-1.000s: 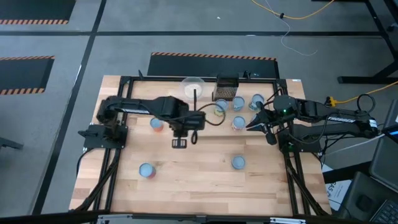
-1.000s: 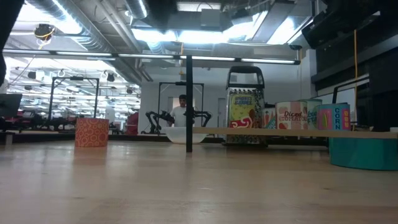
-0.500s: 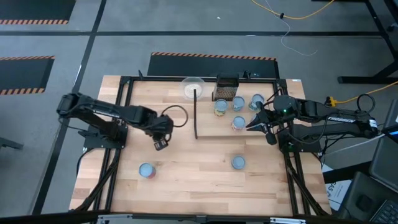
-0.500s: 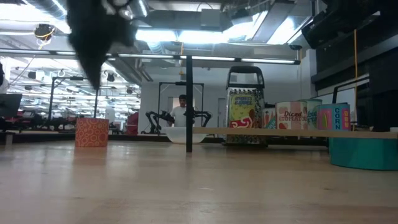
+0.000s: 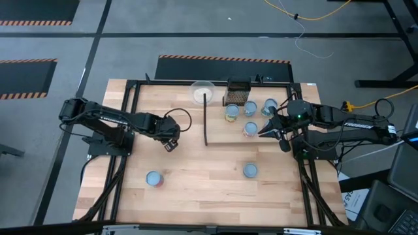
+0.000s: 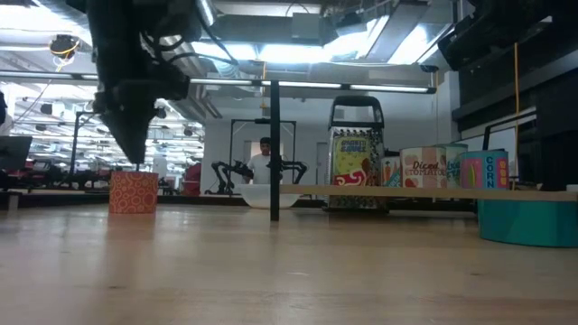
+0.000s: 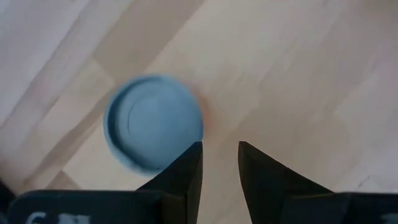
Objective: Pick and place cans onto a shelf
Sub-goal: Put the canned meatballs on the shelf
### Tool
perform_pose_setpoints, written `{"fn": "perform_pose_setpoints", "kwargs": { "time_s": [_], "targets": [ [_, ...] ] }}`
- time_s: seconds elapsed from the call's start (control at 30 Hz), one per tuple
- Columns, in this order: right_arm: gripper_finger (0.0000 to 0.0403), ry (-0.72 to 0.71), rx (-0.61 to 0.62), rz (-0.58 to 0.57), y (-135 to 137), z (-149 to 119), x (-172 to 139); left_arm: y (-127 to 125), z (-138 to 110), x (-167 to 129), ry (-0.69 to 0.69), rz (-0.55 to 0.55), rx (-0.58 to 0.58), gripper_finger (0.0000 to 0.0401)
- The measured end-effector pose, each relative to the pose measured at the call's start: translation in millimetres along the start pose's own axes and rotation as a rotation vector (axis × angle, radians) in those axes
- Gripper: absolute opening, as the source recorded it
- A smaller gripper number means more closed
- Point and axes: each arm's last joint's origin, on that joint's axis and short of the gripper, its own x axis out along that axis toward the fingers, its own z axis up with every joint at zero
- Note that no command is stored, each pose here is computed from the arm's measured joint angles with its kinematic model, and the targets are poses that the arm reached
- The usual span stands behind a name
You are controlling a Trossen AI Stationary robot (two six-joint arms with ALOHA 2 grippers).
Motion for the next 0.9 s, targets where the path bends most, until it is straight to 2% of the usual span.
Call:
{"fn": "perform_pose_setpoints", "kwargs": {
  "time_s": [0.23, 0.57, 0.9],
  "targets": [
    [0.0060, 0.000, 0.000, 0.000, 0.0, 0.0, 0.0, 1.2, 9.6, 1.6, -0.059, -0.020, -0.048, 0.0095],
    [0.0060, 0.000, 0.003, 0.000, 0.0, 0.0, 0.0, 7.9, 15.3, 3.5, -0.089, 0.025, -0.084, 0.0095],
    [0.0060, 0.000, 0.002, 0.000, 0.0, 0.0, 0.0, 13.2, -0.6, 28.2, -0.054, 0.062, -0.101, 0.0094]
  ]
}}
